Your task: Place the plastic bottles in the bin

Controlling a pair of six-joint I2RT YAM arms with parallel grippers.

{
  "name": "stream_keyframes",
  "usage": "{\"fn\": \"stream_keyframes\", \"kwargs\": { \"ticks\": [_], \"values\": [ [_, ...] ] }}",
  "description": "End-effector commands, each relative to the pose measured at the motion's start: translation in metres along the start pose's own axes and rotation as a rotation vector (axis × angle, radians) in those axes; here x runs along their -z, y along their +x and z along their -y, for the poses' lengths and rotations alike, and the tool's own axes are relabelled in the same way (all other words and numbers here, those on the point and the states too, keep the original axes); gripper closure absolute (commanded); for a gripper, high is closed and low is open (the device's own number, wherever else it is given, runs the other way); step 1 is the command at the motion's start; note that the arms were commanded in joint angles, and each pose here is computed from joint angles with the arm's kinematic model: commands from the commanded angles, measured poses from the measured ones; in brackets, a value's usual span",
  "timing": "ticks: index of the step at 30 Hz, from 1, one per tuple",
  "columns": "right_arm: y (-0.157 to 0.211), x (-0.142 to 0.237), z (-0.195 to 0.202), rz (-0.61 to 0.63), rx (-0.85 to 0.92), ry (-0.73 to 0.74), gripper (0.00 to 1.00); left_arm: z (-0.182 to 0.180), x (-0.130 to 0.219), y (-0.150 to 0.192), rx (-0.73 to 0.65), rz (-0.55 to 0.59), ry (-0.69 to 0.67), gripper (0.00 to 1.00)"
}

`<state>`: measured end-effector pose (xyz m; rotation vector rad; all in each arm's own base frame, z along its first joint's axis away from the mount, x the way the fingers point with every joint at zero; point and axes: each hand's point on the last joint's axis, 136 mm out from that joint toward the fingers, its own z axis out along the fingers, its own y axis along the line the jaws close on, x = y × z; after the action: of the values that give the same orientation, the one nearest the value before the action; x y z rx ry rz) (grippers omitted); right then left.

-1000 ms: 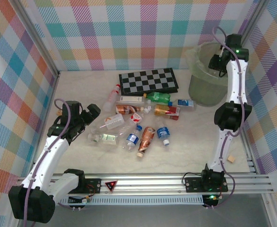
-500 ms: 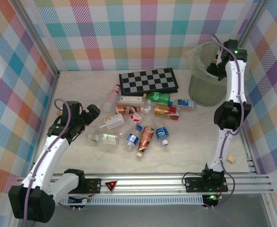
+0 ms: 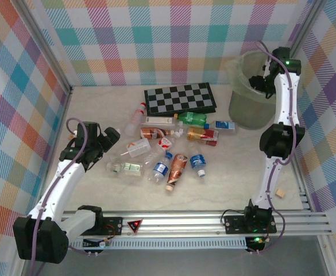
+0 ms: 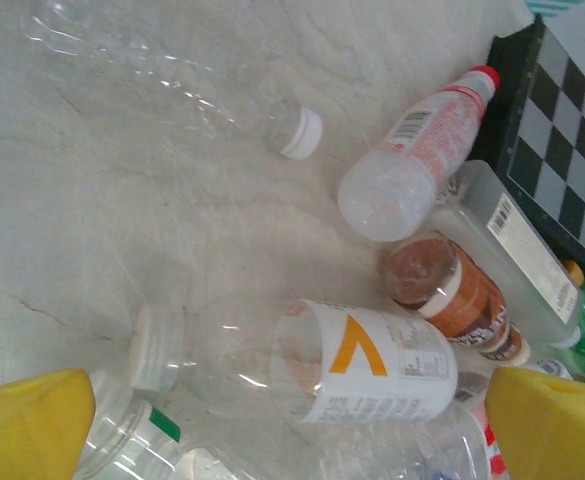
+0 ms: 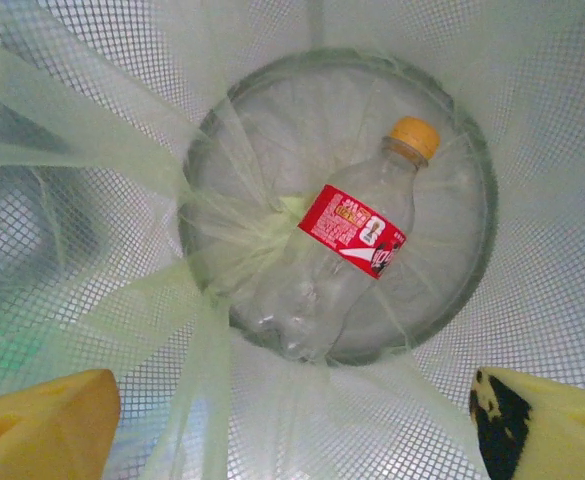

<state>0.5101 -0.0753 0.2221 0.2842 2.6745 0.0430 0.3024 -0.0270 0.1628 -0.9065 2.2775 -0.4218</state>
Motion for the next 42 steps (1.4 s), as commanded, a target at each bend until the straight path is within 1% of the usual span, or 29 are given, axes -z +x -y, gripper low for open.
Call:
{"fn": "stream_keyframes", "kwargs": {
  "ticks": [1,4,9,15,20,23,27,31,37,41,42],
  "values": [
    [-0.018,0.065,0.007,0.150,-0.026,0.014,0.07,-0.009,-0.007,-0.006,0.070,0.013,-0.027,0.00],
    [-0.027,0.099,0.006,0.241,-0.041,0.001,0.05,-0.018,-0.022,-0.006,0.154,0.010,-0.031,0.00],
    [-0.024,0.140,-0.003,0.307,-0.044,-0.045,0.06,-0.033,-0.042,-0.012,0.250,0.066,-0.069,0.00],
    [-0.018,0.172,-0.010,0.375,-0.044,-0.079,0.06,-0.034,-0.062,-0.034,0.346,0.160,-0.083,0.00],
    [-0.014,0.190,-0.020,0.400,-0.037,-0.132,0.06,-0.038,-0.086,-0.046,0.415,0.180,-0.101,0.00],
    [-0.008,0.211,-0.036,0.433,-0.022,-0.222,0.06,-0.043,-0.100,-0.054,0.449,0.187,-0.129,0.00],
    [0.015,0.235,-0.075,0.444,0.032,-0.419,0.06,-0.043,-0.118,-0.064,0.498,0.221,-0.123,0.00],
    [0.048,0.244,-0.099,0.411,0.056,-0.546,0.06,-0.035,-0.142,-0.068,0.510,0.201,-0.106,0.00],
    [0.090,0.241,-0.117,0.344,0.061,-0.654,0.07,-0.025,-0.172,-0.068,0.490,0.155,-0.106,0.00],
    [0.109,0.241,-0.125,0.317,0.050,-0.710,0.07,-0.033,-0.186,-0.062,0.506,0.140,-0.137,0.01],
    [0.113,0.242,-0.126,0.314,0.050,-0.722,0.07,-0.036,-0.189,-0.061,0.507,0.139,-0.146,0.03]
  ]
}}
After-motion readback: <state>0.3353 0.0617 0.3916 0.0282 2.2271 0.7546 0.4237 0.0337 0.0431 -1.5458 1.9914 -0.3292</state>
